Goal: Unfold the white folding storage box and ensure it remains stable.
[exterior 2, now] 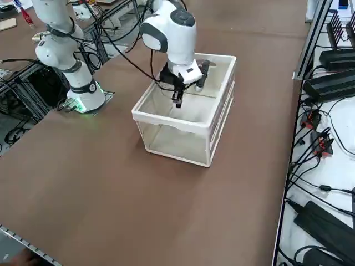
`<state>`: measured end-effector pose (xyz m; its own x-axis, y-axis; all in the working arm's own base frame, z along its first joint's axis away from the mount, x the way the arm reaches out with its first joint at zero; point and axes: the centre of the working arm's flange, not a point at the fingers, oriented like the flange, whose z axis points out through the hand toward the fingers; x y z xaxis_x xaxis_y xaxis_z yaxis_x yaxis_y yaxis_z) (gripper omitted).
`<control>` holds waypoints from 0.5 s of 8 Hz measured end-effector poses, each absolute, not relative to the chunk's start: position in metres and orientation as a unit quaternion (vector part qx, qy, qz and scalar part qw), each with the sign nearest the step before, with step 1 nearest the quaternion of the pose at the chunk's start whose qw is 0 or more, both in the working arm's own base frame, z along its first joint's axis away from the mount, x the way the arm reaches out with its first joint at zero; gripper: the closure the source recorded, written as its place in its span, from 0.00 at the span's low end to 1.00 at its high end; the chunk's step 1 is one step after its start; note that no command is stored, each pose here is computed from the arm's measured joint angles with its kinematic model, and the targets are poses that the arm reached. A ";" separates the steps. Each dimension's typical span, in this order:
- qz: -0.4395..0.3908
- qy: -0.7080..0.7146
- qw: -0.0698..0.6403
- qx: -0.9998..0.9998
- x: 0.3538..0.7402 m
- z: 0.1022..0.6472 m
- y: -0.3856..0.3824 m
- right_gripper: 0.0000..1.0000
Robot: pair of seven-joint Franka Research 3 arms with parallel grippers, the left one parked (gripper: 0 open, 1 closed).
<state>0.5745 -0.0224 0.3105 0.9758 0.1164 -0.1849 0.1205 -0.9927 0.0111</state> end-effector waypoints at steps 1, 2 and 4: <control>-0.097 0.046 0.073 0.992 0.575 0.308 -0.019 0.98; -0.097 0.036 0.122 0.987 0.575 0.303 -0.013 0.98; -0.101 0.034 0.193 0.975 0.576 0.285 -0.020 0.98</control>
